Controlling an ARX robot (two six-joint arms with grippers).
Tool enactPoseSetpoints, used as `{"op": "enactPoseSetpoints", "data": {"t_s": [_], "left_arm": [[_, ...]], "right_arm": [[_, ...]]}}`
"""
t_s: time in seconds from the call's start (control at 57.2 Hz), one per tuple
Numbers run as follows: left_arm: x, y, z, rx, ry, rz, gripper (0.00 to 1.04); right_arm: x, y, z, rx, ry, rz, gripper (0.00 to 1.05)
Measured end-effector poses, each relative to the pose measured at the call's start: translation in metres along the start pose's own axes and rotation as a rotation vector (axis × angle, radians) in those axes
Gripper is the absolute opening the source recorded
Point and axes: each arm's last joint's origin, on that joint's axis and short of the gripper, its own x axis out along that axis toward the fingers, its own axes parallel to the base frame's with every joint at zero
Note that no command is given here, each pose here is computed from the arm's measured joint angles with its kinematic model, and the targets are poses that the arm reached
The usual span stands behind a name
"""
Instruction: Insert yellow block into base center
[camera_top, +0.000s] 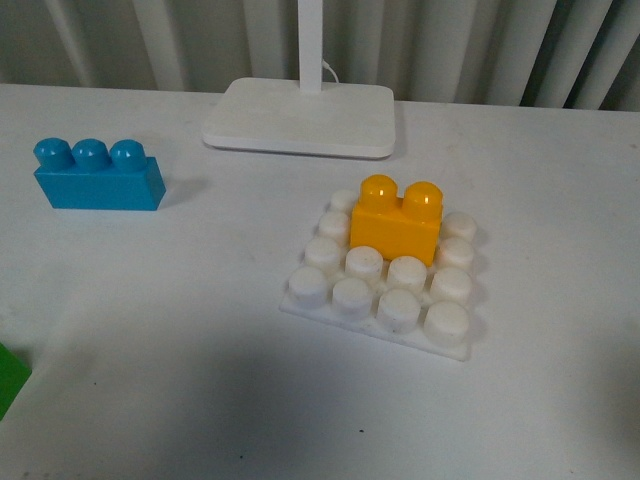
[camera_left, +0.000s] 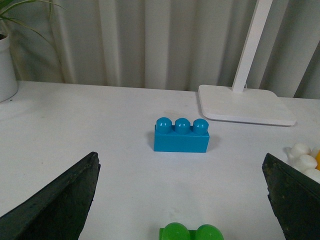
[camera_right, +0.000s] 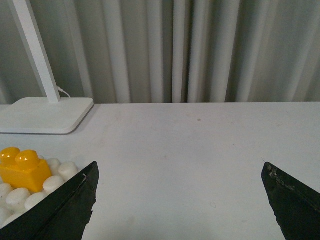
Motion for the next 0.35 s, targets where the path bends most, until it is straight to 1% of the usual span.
{"op": "enactPoseSetpoints", "data": {"t_s": [0.349], "left_arm": [[0.0,0.0,0.0,0.0,0.0,0.0,0.98]], "right_arm": [[0.0,0.0,0.0,0.0,0.0,0.0,0.96]]}}
